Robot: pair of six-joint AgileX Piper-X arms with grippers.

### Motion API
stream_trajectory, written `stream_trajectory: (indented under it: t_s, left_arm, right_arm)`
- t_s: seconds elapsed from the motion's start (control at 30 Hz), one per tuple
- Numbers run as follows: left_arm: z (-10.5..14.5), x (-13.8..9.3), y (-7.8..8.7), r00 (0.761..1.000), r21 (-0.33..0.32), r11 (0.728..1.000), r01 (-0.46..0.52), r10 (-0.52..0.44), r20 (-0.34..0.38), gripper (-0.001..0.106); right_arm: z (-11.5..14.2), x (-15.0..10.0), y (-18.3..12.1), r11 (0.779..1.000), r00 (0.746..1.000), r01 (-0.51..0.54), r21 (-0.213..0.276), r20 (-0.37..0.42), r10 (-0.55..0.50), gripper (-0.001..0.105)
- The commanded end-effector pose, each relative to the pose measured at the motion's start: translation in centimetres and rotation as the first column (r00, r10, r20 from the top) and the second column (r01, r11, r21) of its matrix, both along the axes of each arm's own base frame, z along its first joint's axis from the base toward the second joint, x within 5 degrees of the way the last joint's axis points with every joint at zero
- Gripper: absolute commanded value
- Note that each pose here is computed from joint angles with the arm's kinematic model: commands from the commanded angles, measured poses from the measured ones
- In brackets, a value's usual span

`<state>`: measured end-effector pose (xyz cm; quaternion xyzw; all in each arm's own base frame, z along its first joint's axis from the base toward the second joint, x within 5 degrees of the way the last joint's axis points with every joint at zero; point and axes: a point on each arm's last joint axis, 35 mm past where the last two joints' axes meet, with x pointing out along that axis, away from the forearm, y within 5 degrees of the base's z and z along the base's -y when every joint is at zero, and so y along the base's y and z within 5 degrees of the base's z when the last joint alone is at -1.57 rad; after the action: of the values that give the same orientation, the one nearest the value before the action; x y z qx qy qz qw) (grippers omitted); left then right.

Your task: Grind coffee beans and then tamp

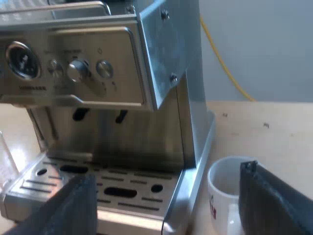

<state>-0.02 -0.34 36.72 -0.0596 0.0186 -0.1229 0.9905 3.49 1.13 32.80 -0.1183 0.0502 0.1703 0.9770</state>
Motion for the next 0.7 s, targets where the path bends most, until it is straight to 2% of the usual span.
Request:
stream_trajectory:
  t_s: [0.03,0.13,0.2,0.47,0.7]
  left_arm:
    - [-0.1,0.2,0.0,1.000,0.003,1.000,-0.011,0.011,-0.027,0.060]
    - [-0.3,0.2,0.0,0.999,0.007,1.000,-0.011,0.011,-0.047,0.060]
    - [-0.3,0.2,0.0,0.999,0.007,1.000,-0.011,0.011,-0.047,0.060]
    - [-0.8,0.6,0.0,0.998,0.009,1.000,-0.011,0.011,-0.063,0.060]
    - [-3.1,2.0,-0.3,0.990,0.021,1.000,-0.010,0.012,-0.138,0.060]
  right_arm:
    - [-0.1,-0.4,0.0,1.000,1.000,-0.003,0.005,0.011,0.003,0.063]
    - [-0.5,-0.7,0.1,1.000,0.999,-0.017,0.009,-0.046,0.018,0.063]
    - [-1.0,-0.7,0.2,0.998,0.994,-0.063,0.020,-0.084,0.064,0.063]
    - [-2.6,-0.1,0.4,0.992,0.982,-0.122,0.043,-0.138,0.126,0.063]
    - [-4.3,0.6,0.4,0.991,0.974,-0.121,0.051,-0.188,0.129,0.063]
